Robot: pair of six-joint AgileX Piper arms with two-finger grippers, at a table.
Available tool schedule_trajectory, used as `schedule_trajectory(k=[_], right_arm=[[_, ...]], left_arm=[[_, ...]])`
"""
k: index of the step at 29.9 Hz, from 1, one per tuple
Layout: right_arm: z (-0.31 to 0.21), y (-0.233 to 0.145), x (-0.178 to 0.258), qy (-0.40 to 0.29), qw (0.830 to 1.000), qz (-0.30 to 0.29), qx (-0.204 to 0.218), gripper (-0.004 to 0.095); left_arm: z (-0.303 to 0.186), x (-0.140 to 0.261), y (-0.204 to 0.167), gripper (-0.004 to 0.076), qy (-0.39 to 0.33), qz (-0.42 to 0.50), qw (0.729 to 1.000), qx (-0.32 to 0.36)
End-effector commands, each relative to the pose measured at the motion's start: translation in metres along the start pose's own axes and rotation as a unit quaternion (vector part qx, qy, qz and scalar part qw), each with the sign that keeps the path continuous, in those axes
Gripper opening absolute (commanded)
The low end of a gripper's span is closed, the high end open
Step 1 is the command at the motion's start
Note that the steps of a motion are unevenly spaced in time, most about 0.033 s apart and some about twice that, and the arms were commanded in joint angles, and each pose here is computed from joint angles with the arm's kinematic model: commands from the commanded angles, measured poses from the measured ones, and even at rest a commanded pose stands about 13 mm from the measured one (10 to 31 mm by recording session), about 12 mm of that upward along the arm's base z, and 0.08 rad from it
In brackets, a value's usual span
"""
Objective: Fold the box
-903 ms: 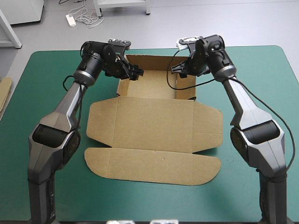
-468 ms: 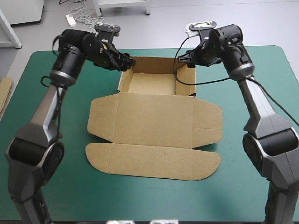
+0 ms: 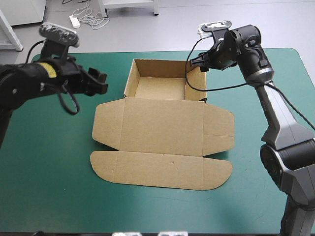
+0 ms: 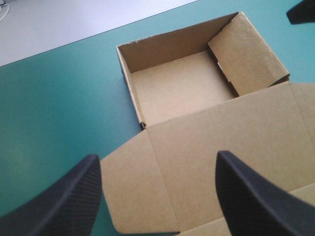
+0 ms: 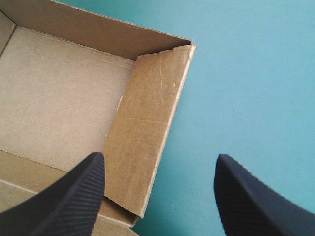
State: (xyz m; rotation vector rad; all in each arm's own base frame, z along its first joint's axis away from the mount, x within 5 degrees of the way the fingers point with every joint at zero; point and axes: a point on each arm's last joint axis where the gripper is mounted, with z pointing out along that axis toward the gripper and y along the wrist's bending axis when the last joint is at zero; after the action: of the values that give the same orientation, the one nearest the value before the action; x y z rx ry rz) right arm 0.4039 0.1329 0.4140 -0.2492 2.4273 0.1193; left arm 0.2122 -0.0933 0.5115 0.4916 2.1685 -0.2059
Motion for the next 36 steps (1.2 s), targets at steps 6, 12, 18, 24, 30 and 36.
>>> schedule_trajectory(k=[6, 12, 18, 24, 30, 36], right_arm=[[-0.036, -0.005, -0.006, -0.041, 0.999, -0.002, 0.002, 0.0604], [-0.011, -0.015, -0.005, -0.017, 1.000, 0.011, 0.007, 0.0604], [0.025, -0.026, -0.002, 0.020, 0.999, 0.040, -0.013, 0.0604], [0.063, -0.021, 0.006, 0.059, 0.997, 0.046, -0.032, 0.0605], [0.089, -0.016, 0.010, 0.076, 0.994, 0.057, -0.052, 0.0604], [0.103, -0.014, 0.010, 0.068, 0.993, 0.065, -0.068, 0.0582]], left_arm=[[-0.081, 0.075, 0.001, 0.0474, -0.032, 0.003, 0.999, -0.018], [-0.099, 0.128, 0.000, 0.0474, -0.020, -0.004, 1.000, -0.019], [-0.112, 0.171, -0.007, 0.0474, -0.030, -0.030, 0.999, 0.014], [-0.106, 0.187, -0.008, 0.0474, -0.016, -0.027, 0.999, 0.015], [-0.096, 0.192, -0.008, 0.0474, 0.002, -0.026, 1.000, 0.016], [-0.094, 0.194, -0.008, 0.0474, 0.007, -0.025, 1.000, 0.013]])
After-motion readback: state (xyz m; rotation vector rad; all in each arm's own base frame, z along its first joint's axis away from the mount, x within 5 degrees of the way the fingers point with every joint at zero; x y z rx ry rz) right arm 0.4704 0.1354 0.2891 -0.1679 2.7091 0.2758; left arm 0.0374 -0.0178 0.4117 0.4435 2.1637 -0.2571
